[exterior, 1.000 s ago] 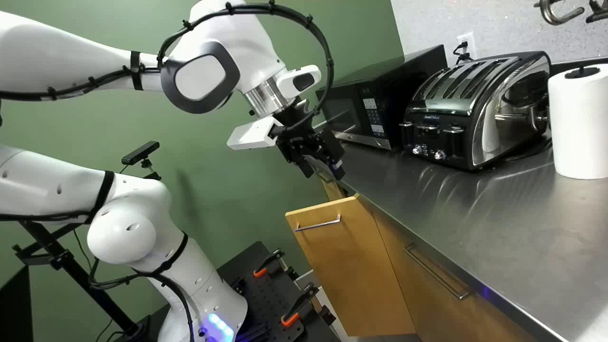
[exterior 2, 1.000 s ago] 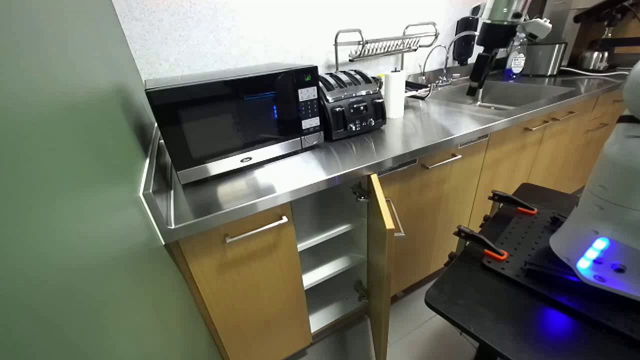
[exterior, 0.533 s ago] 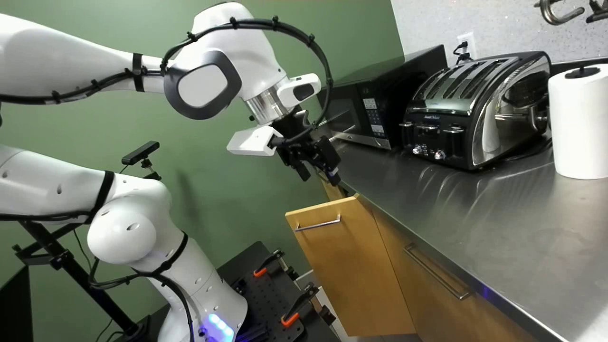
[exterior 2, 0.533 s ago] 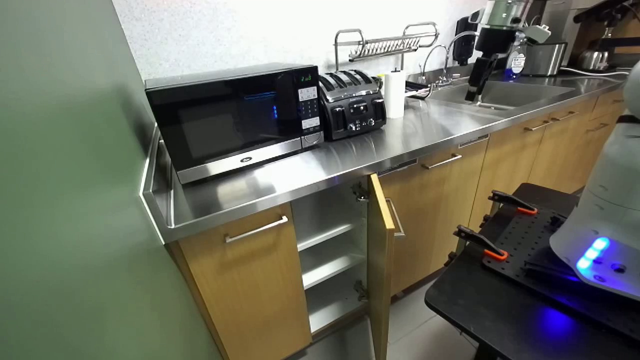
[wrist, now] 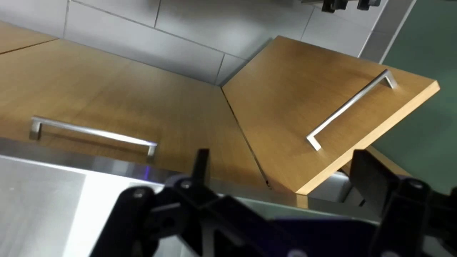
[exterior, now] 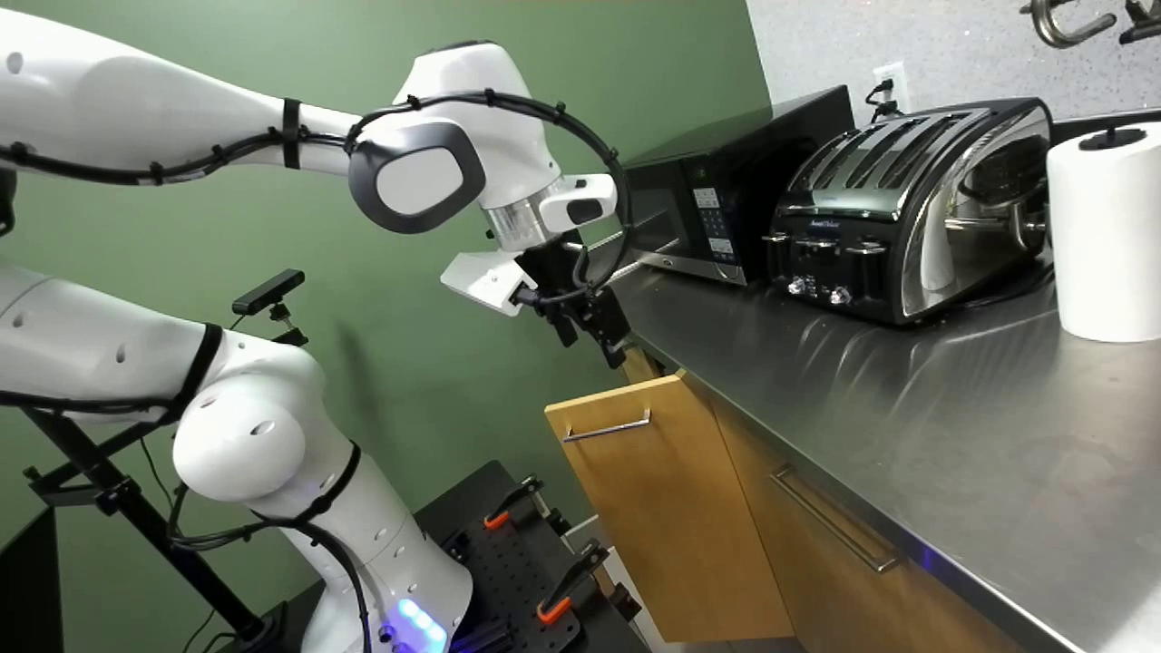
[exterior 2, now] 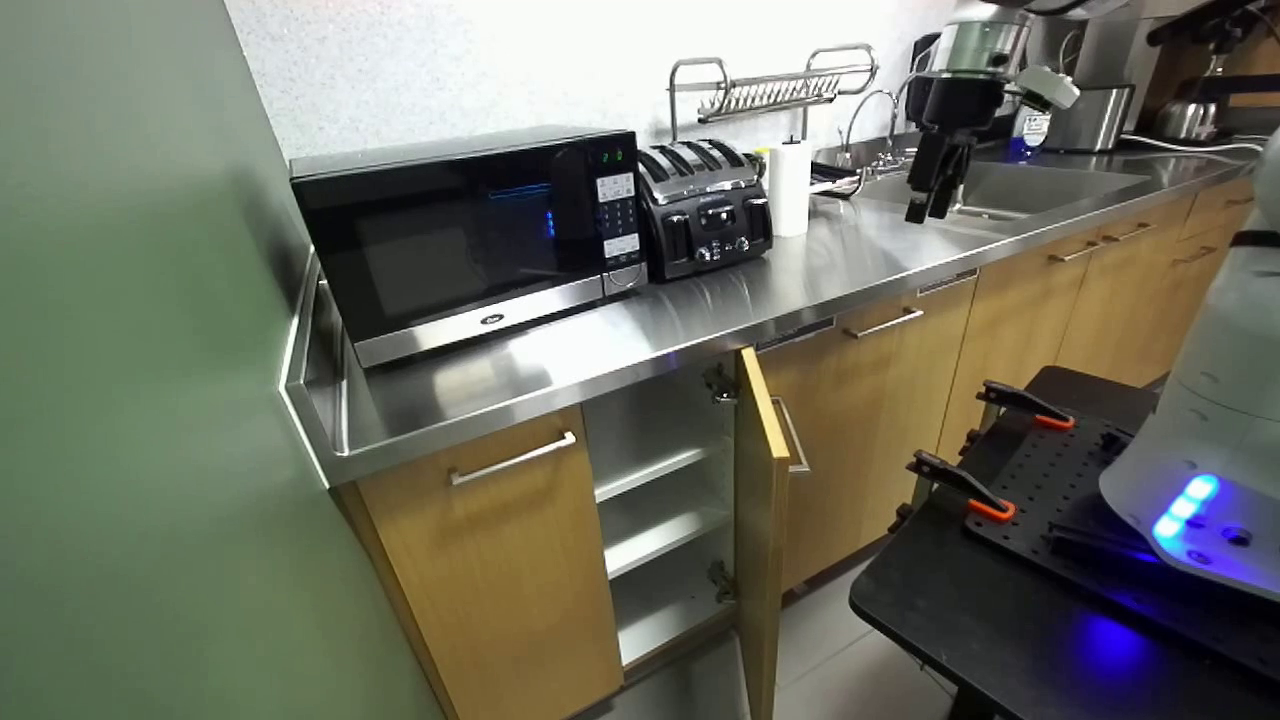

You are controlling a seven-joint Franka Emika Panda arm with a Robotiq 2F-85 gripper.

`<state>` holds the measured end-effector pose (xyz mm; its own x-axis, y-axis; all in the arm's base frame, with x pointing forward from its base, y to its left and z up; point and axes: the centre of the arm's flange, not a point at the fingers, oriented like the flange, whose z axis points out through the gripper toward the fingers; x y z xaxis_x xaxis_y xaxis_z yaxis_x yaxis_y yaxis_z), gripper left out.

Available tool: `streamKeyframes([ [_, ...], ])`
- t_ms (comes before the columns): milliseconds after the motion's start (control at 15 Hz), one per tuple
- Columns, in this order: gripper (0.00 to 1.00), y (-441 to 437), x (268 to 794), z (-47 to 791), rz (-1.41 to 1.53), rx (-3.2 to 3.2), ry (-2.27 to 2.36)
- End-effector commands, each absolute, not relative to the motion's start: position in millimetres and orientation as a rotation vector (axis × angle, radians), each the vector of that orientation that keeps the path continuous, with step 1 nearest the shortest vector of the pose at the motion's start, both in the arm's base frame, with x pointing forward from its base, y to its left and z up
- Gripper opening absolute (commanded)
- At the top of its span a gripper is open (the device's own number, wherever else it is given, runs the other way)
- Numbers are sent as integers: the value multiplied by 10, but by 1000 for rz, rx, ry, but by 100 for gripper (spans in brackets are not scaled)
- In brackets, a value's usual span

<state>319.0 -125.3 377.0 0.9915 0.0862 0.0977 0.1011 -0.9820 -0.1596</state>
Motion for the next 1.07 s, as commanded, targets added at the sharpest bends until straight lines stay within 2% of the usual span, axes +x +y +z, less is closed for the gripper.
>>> streamKeyframes([
  [0, 100, -1209, 3202, 3746, -114, -2970, -156],
  [267, 100, -1181, 3214, 3727, -102, -2972, -167],
  [600, 99, -940, 3235, 3250, -36, -2975, -8],
  [667, 74, -886, 3241, 3138, -33, -2965, 25],
  [733, 74, -821, 3253, 3018, -28, -2933, 50],
  [800, 69, -761, 3262, 2924, -29, -2900, 73],
  [1000, 44, -513, 3211, 2590, -2, -2775, 133],
])
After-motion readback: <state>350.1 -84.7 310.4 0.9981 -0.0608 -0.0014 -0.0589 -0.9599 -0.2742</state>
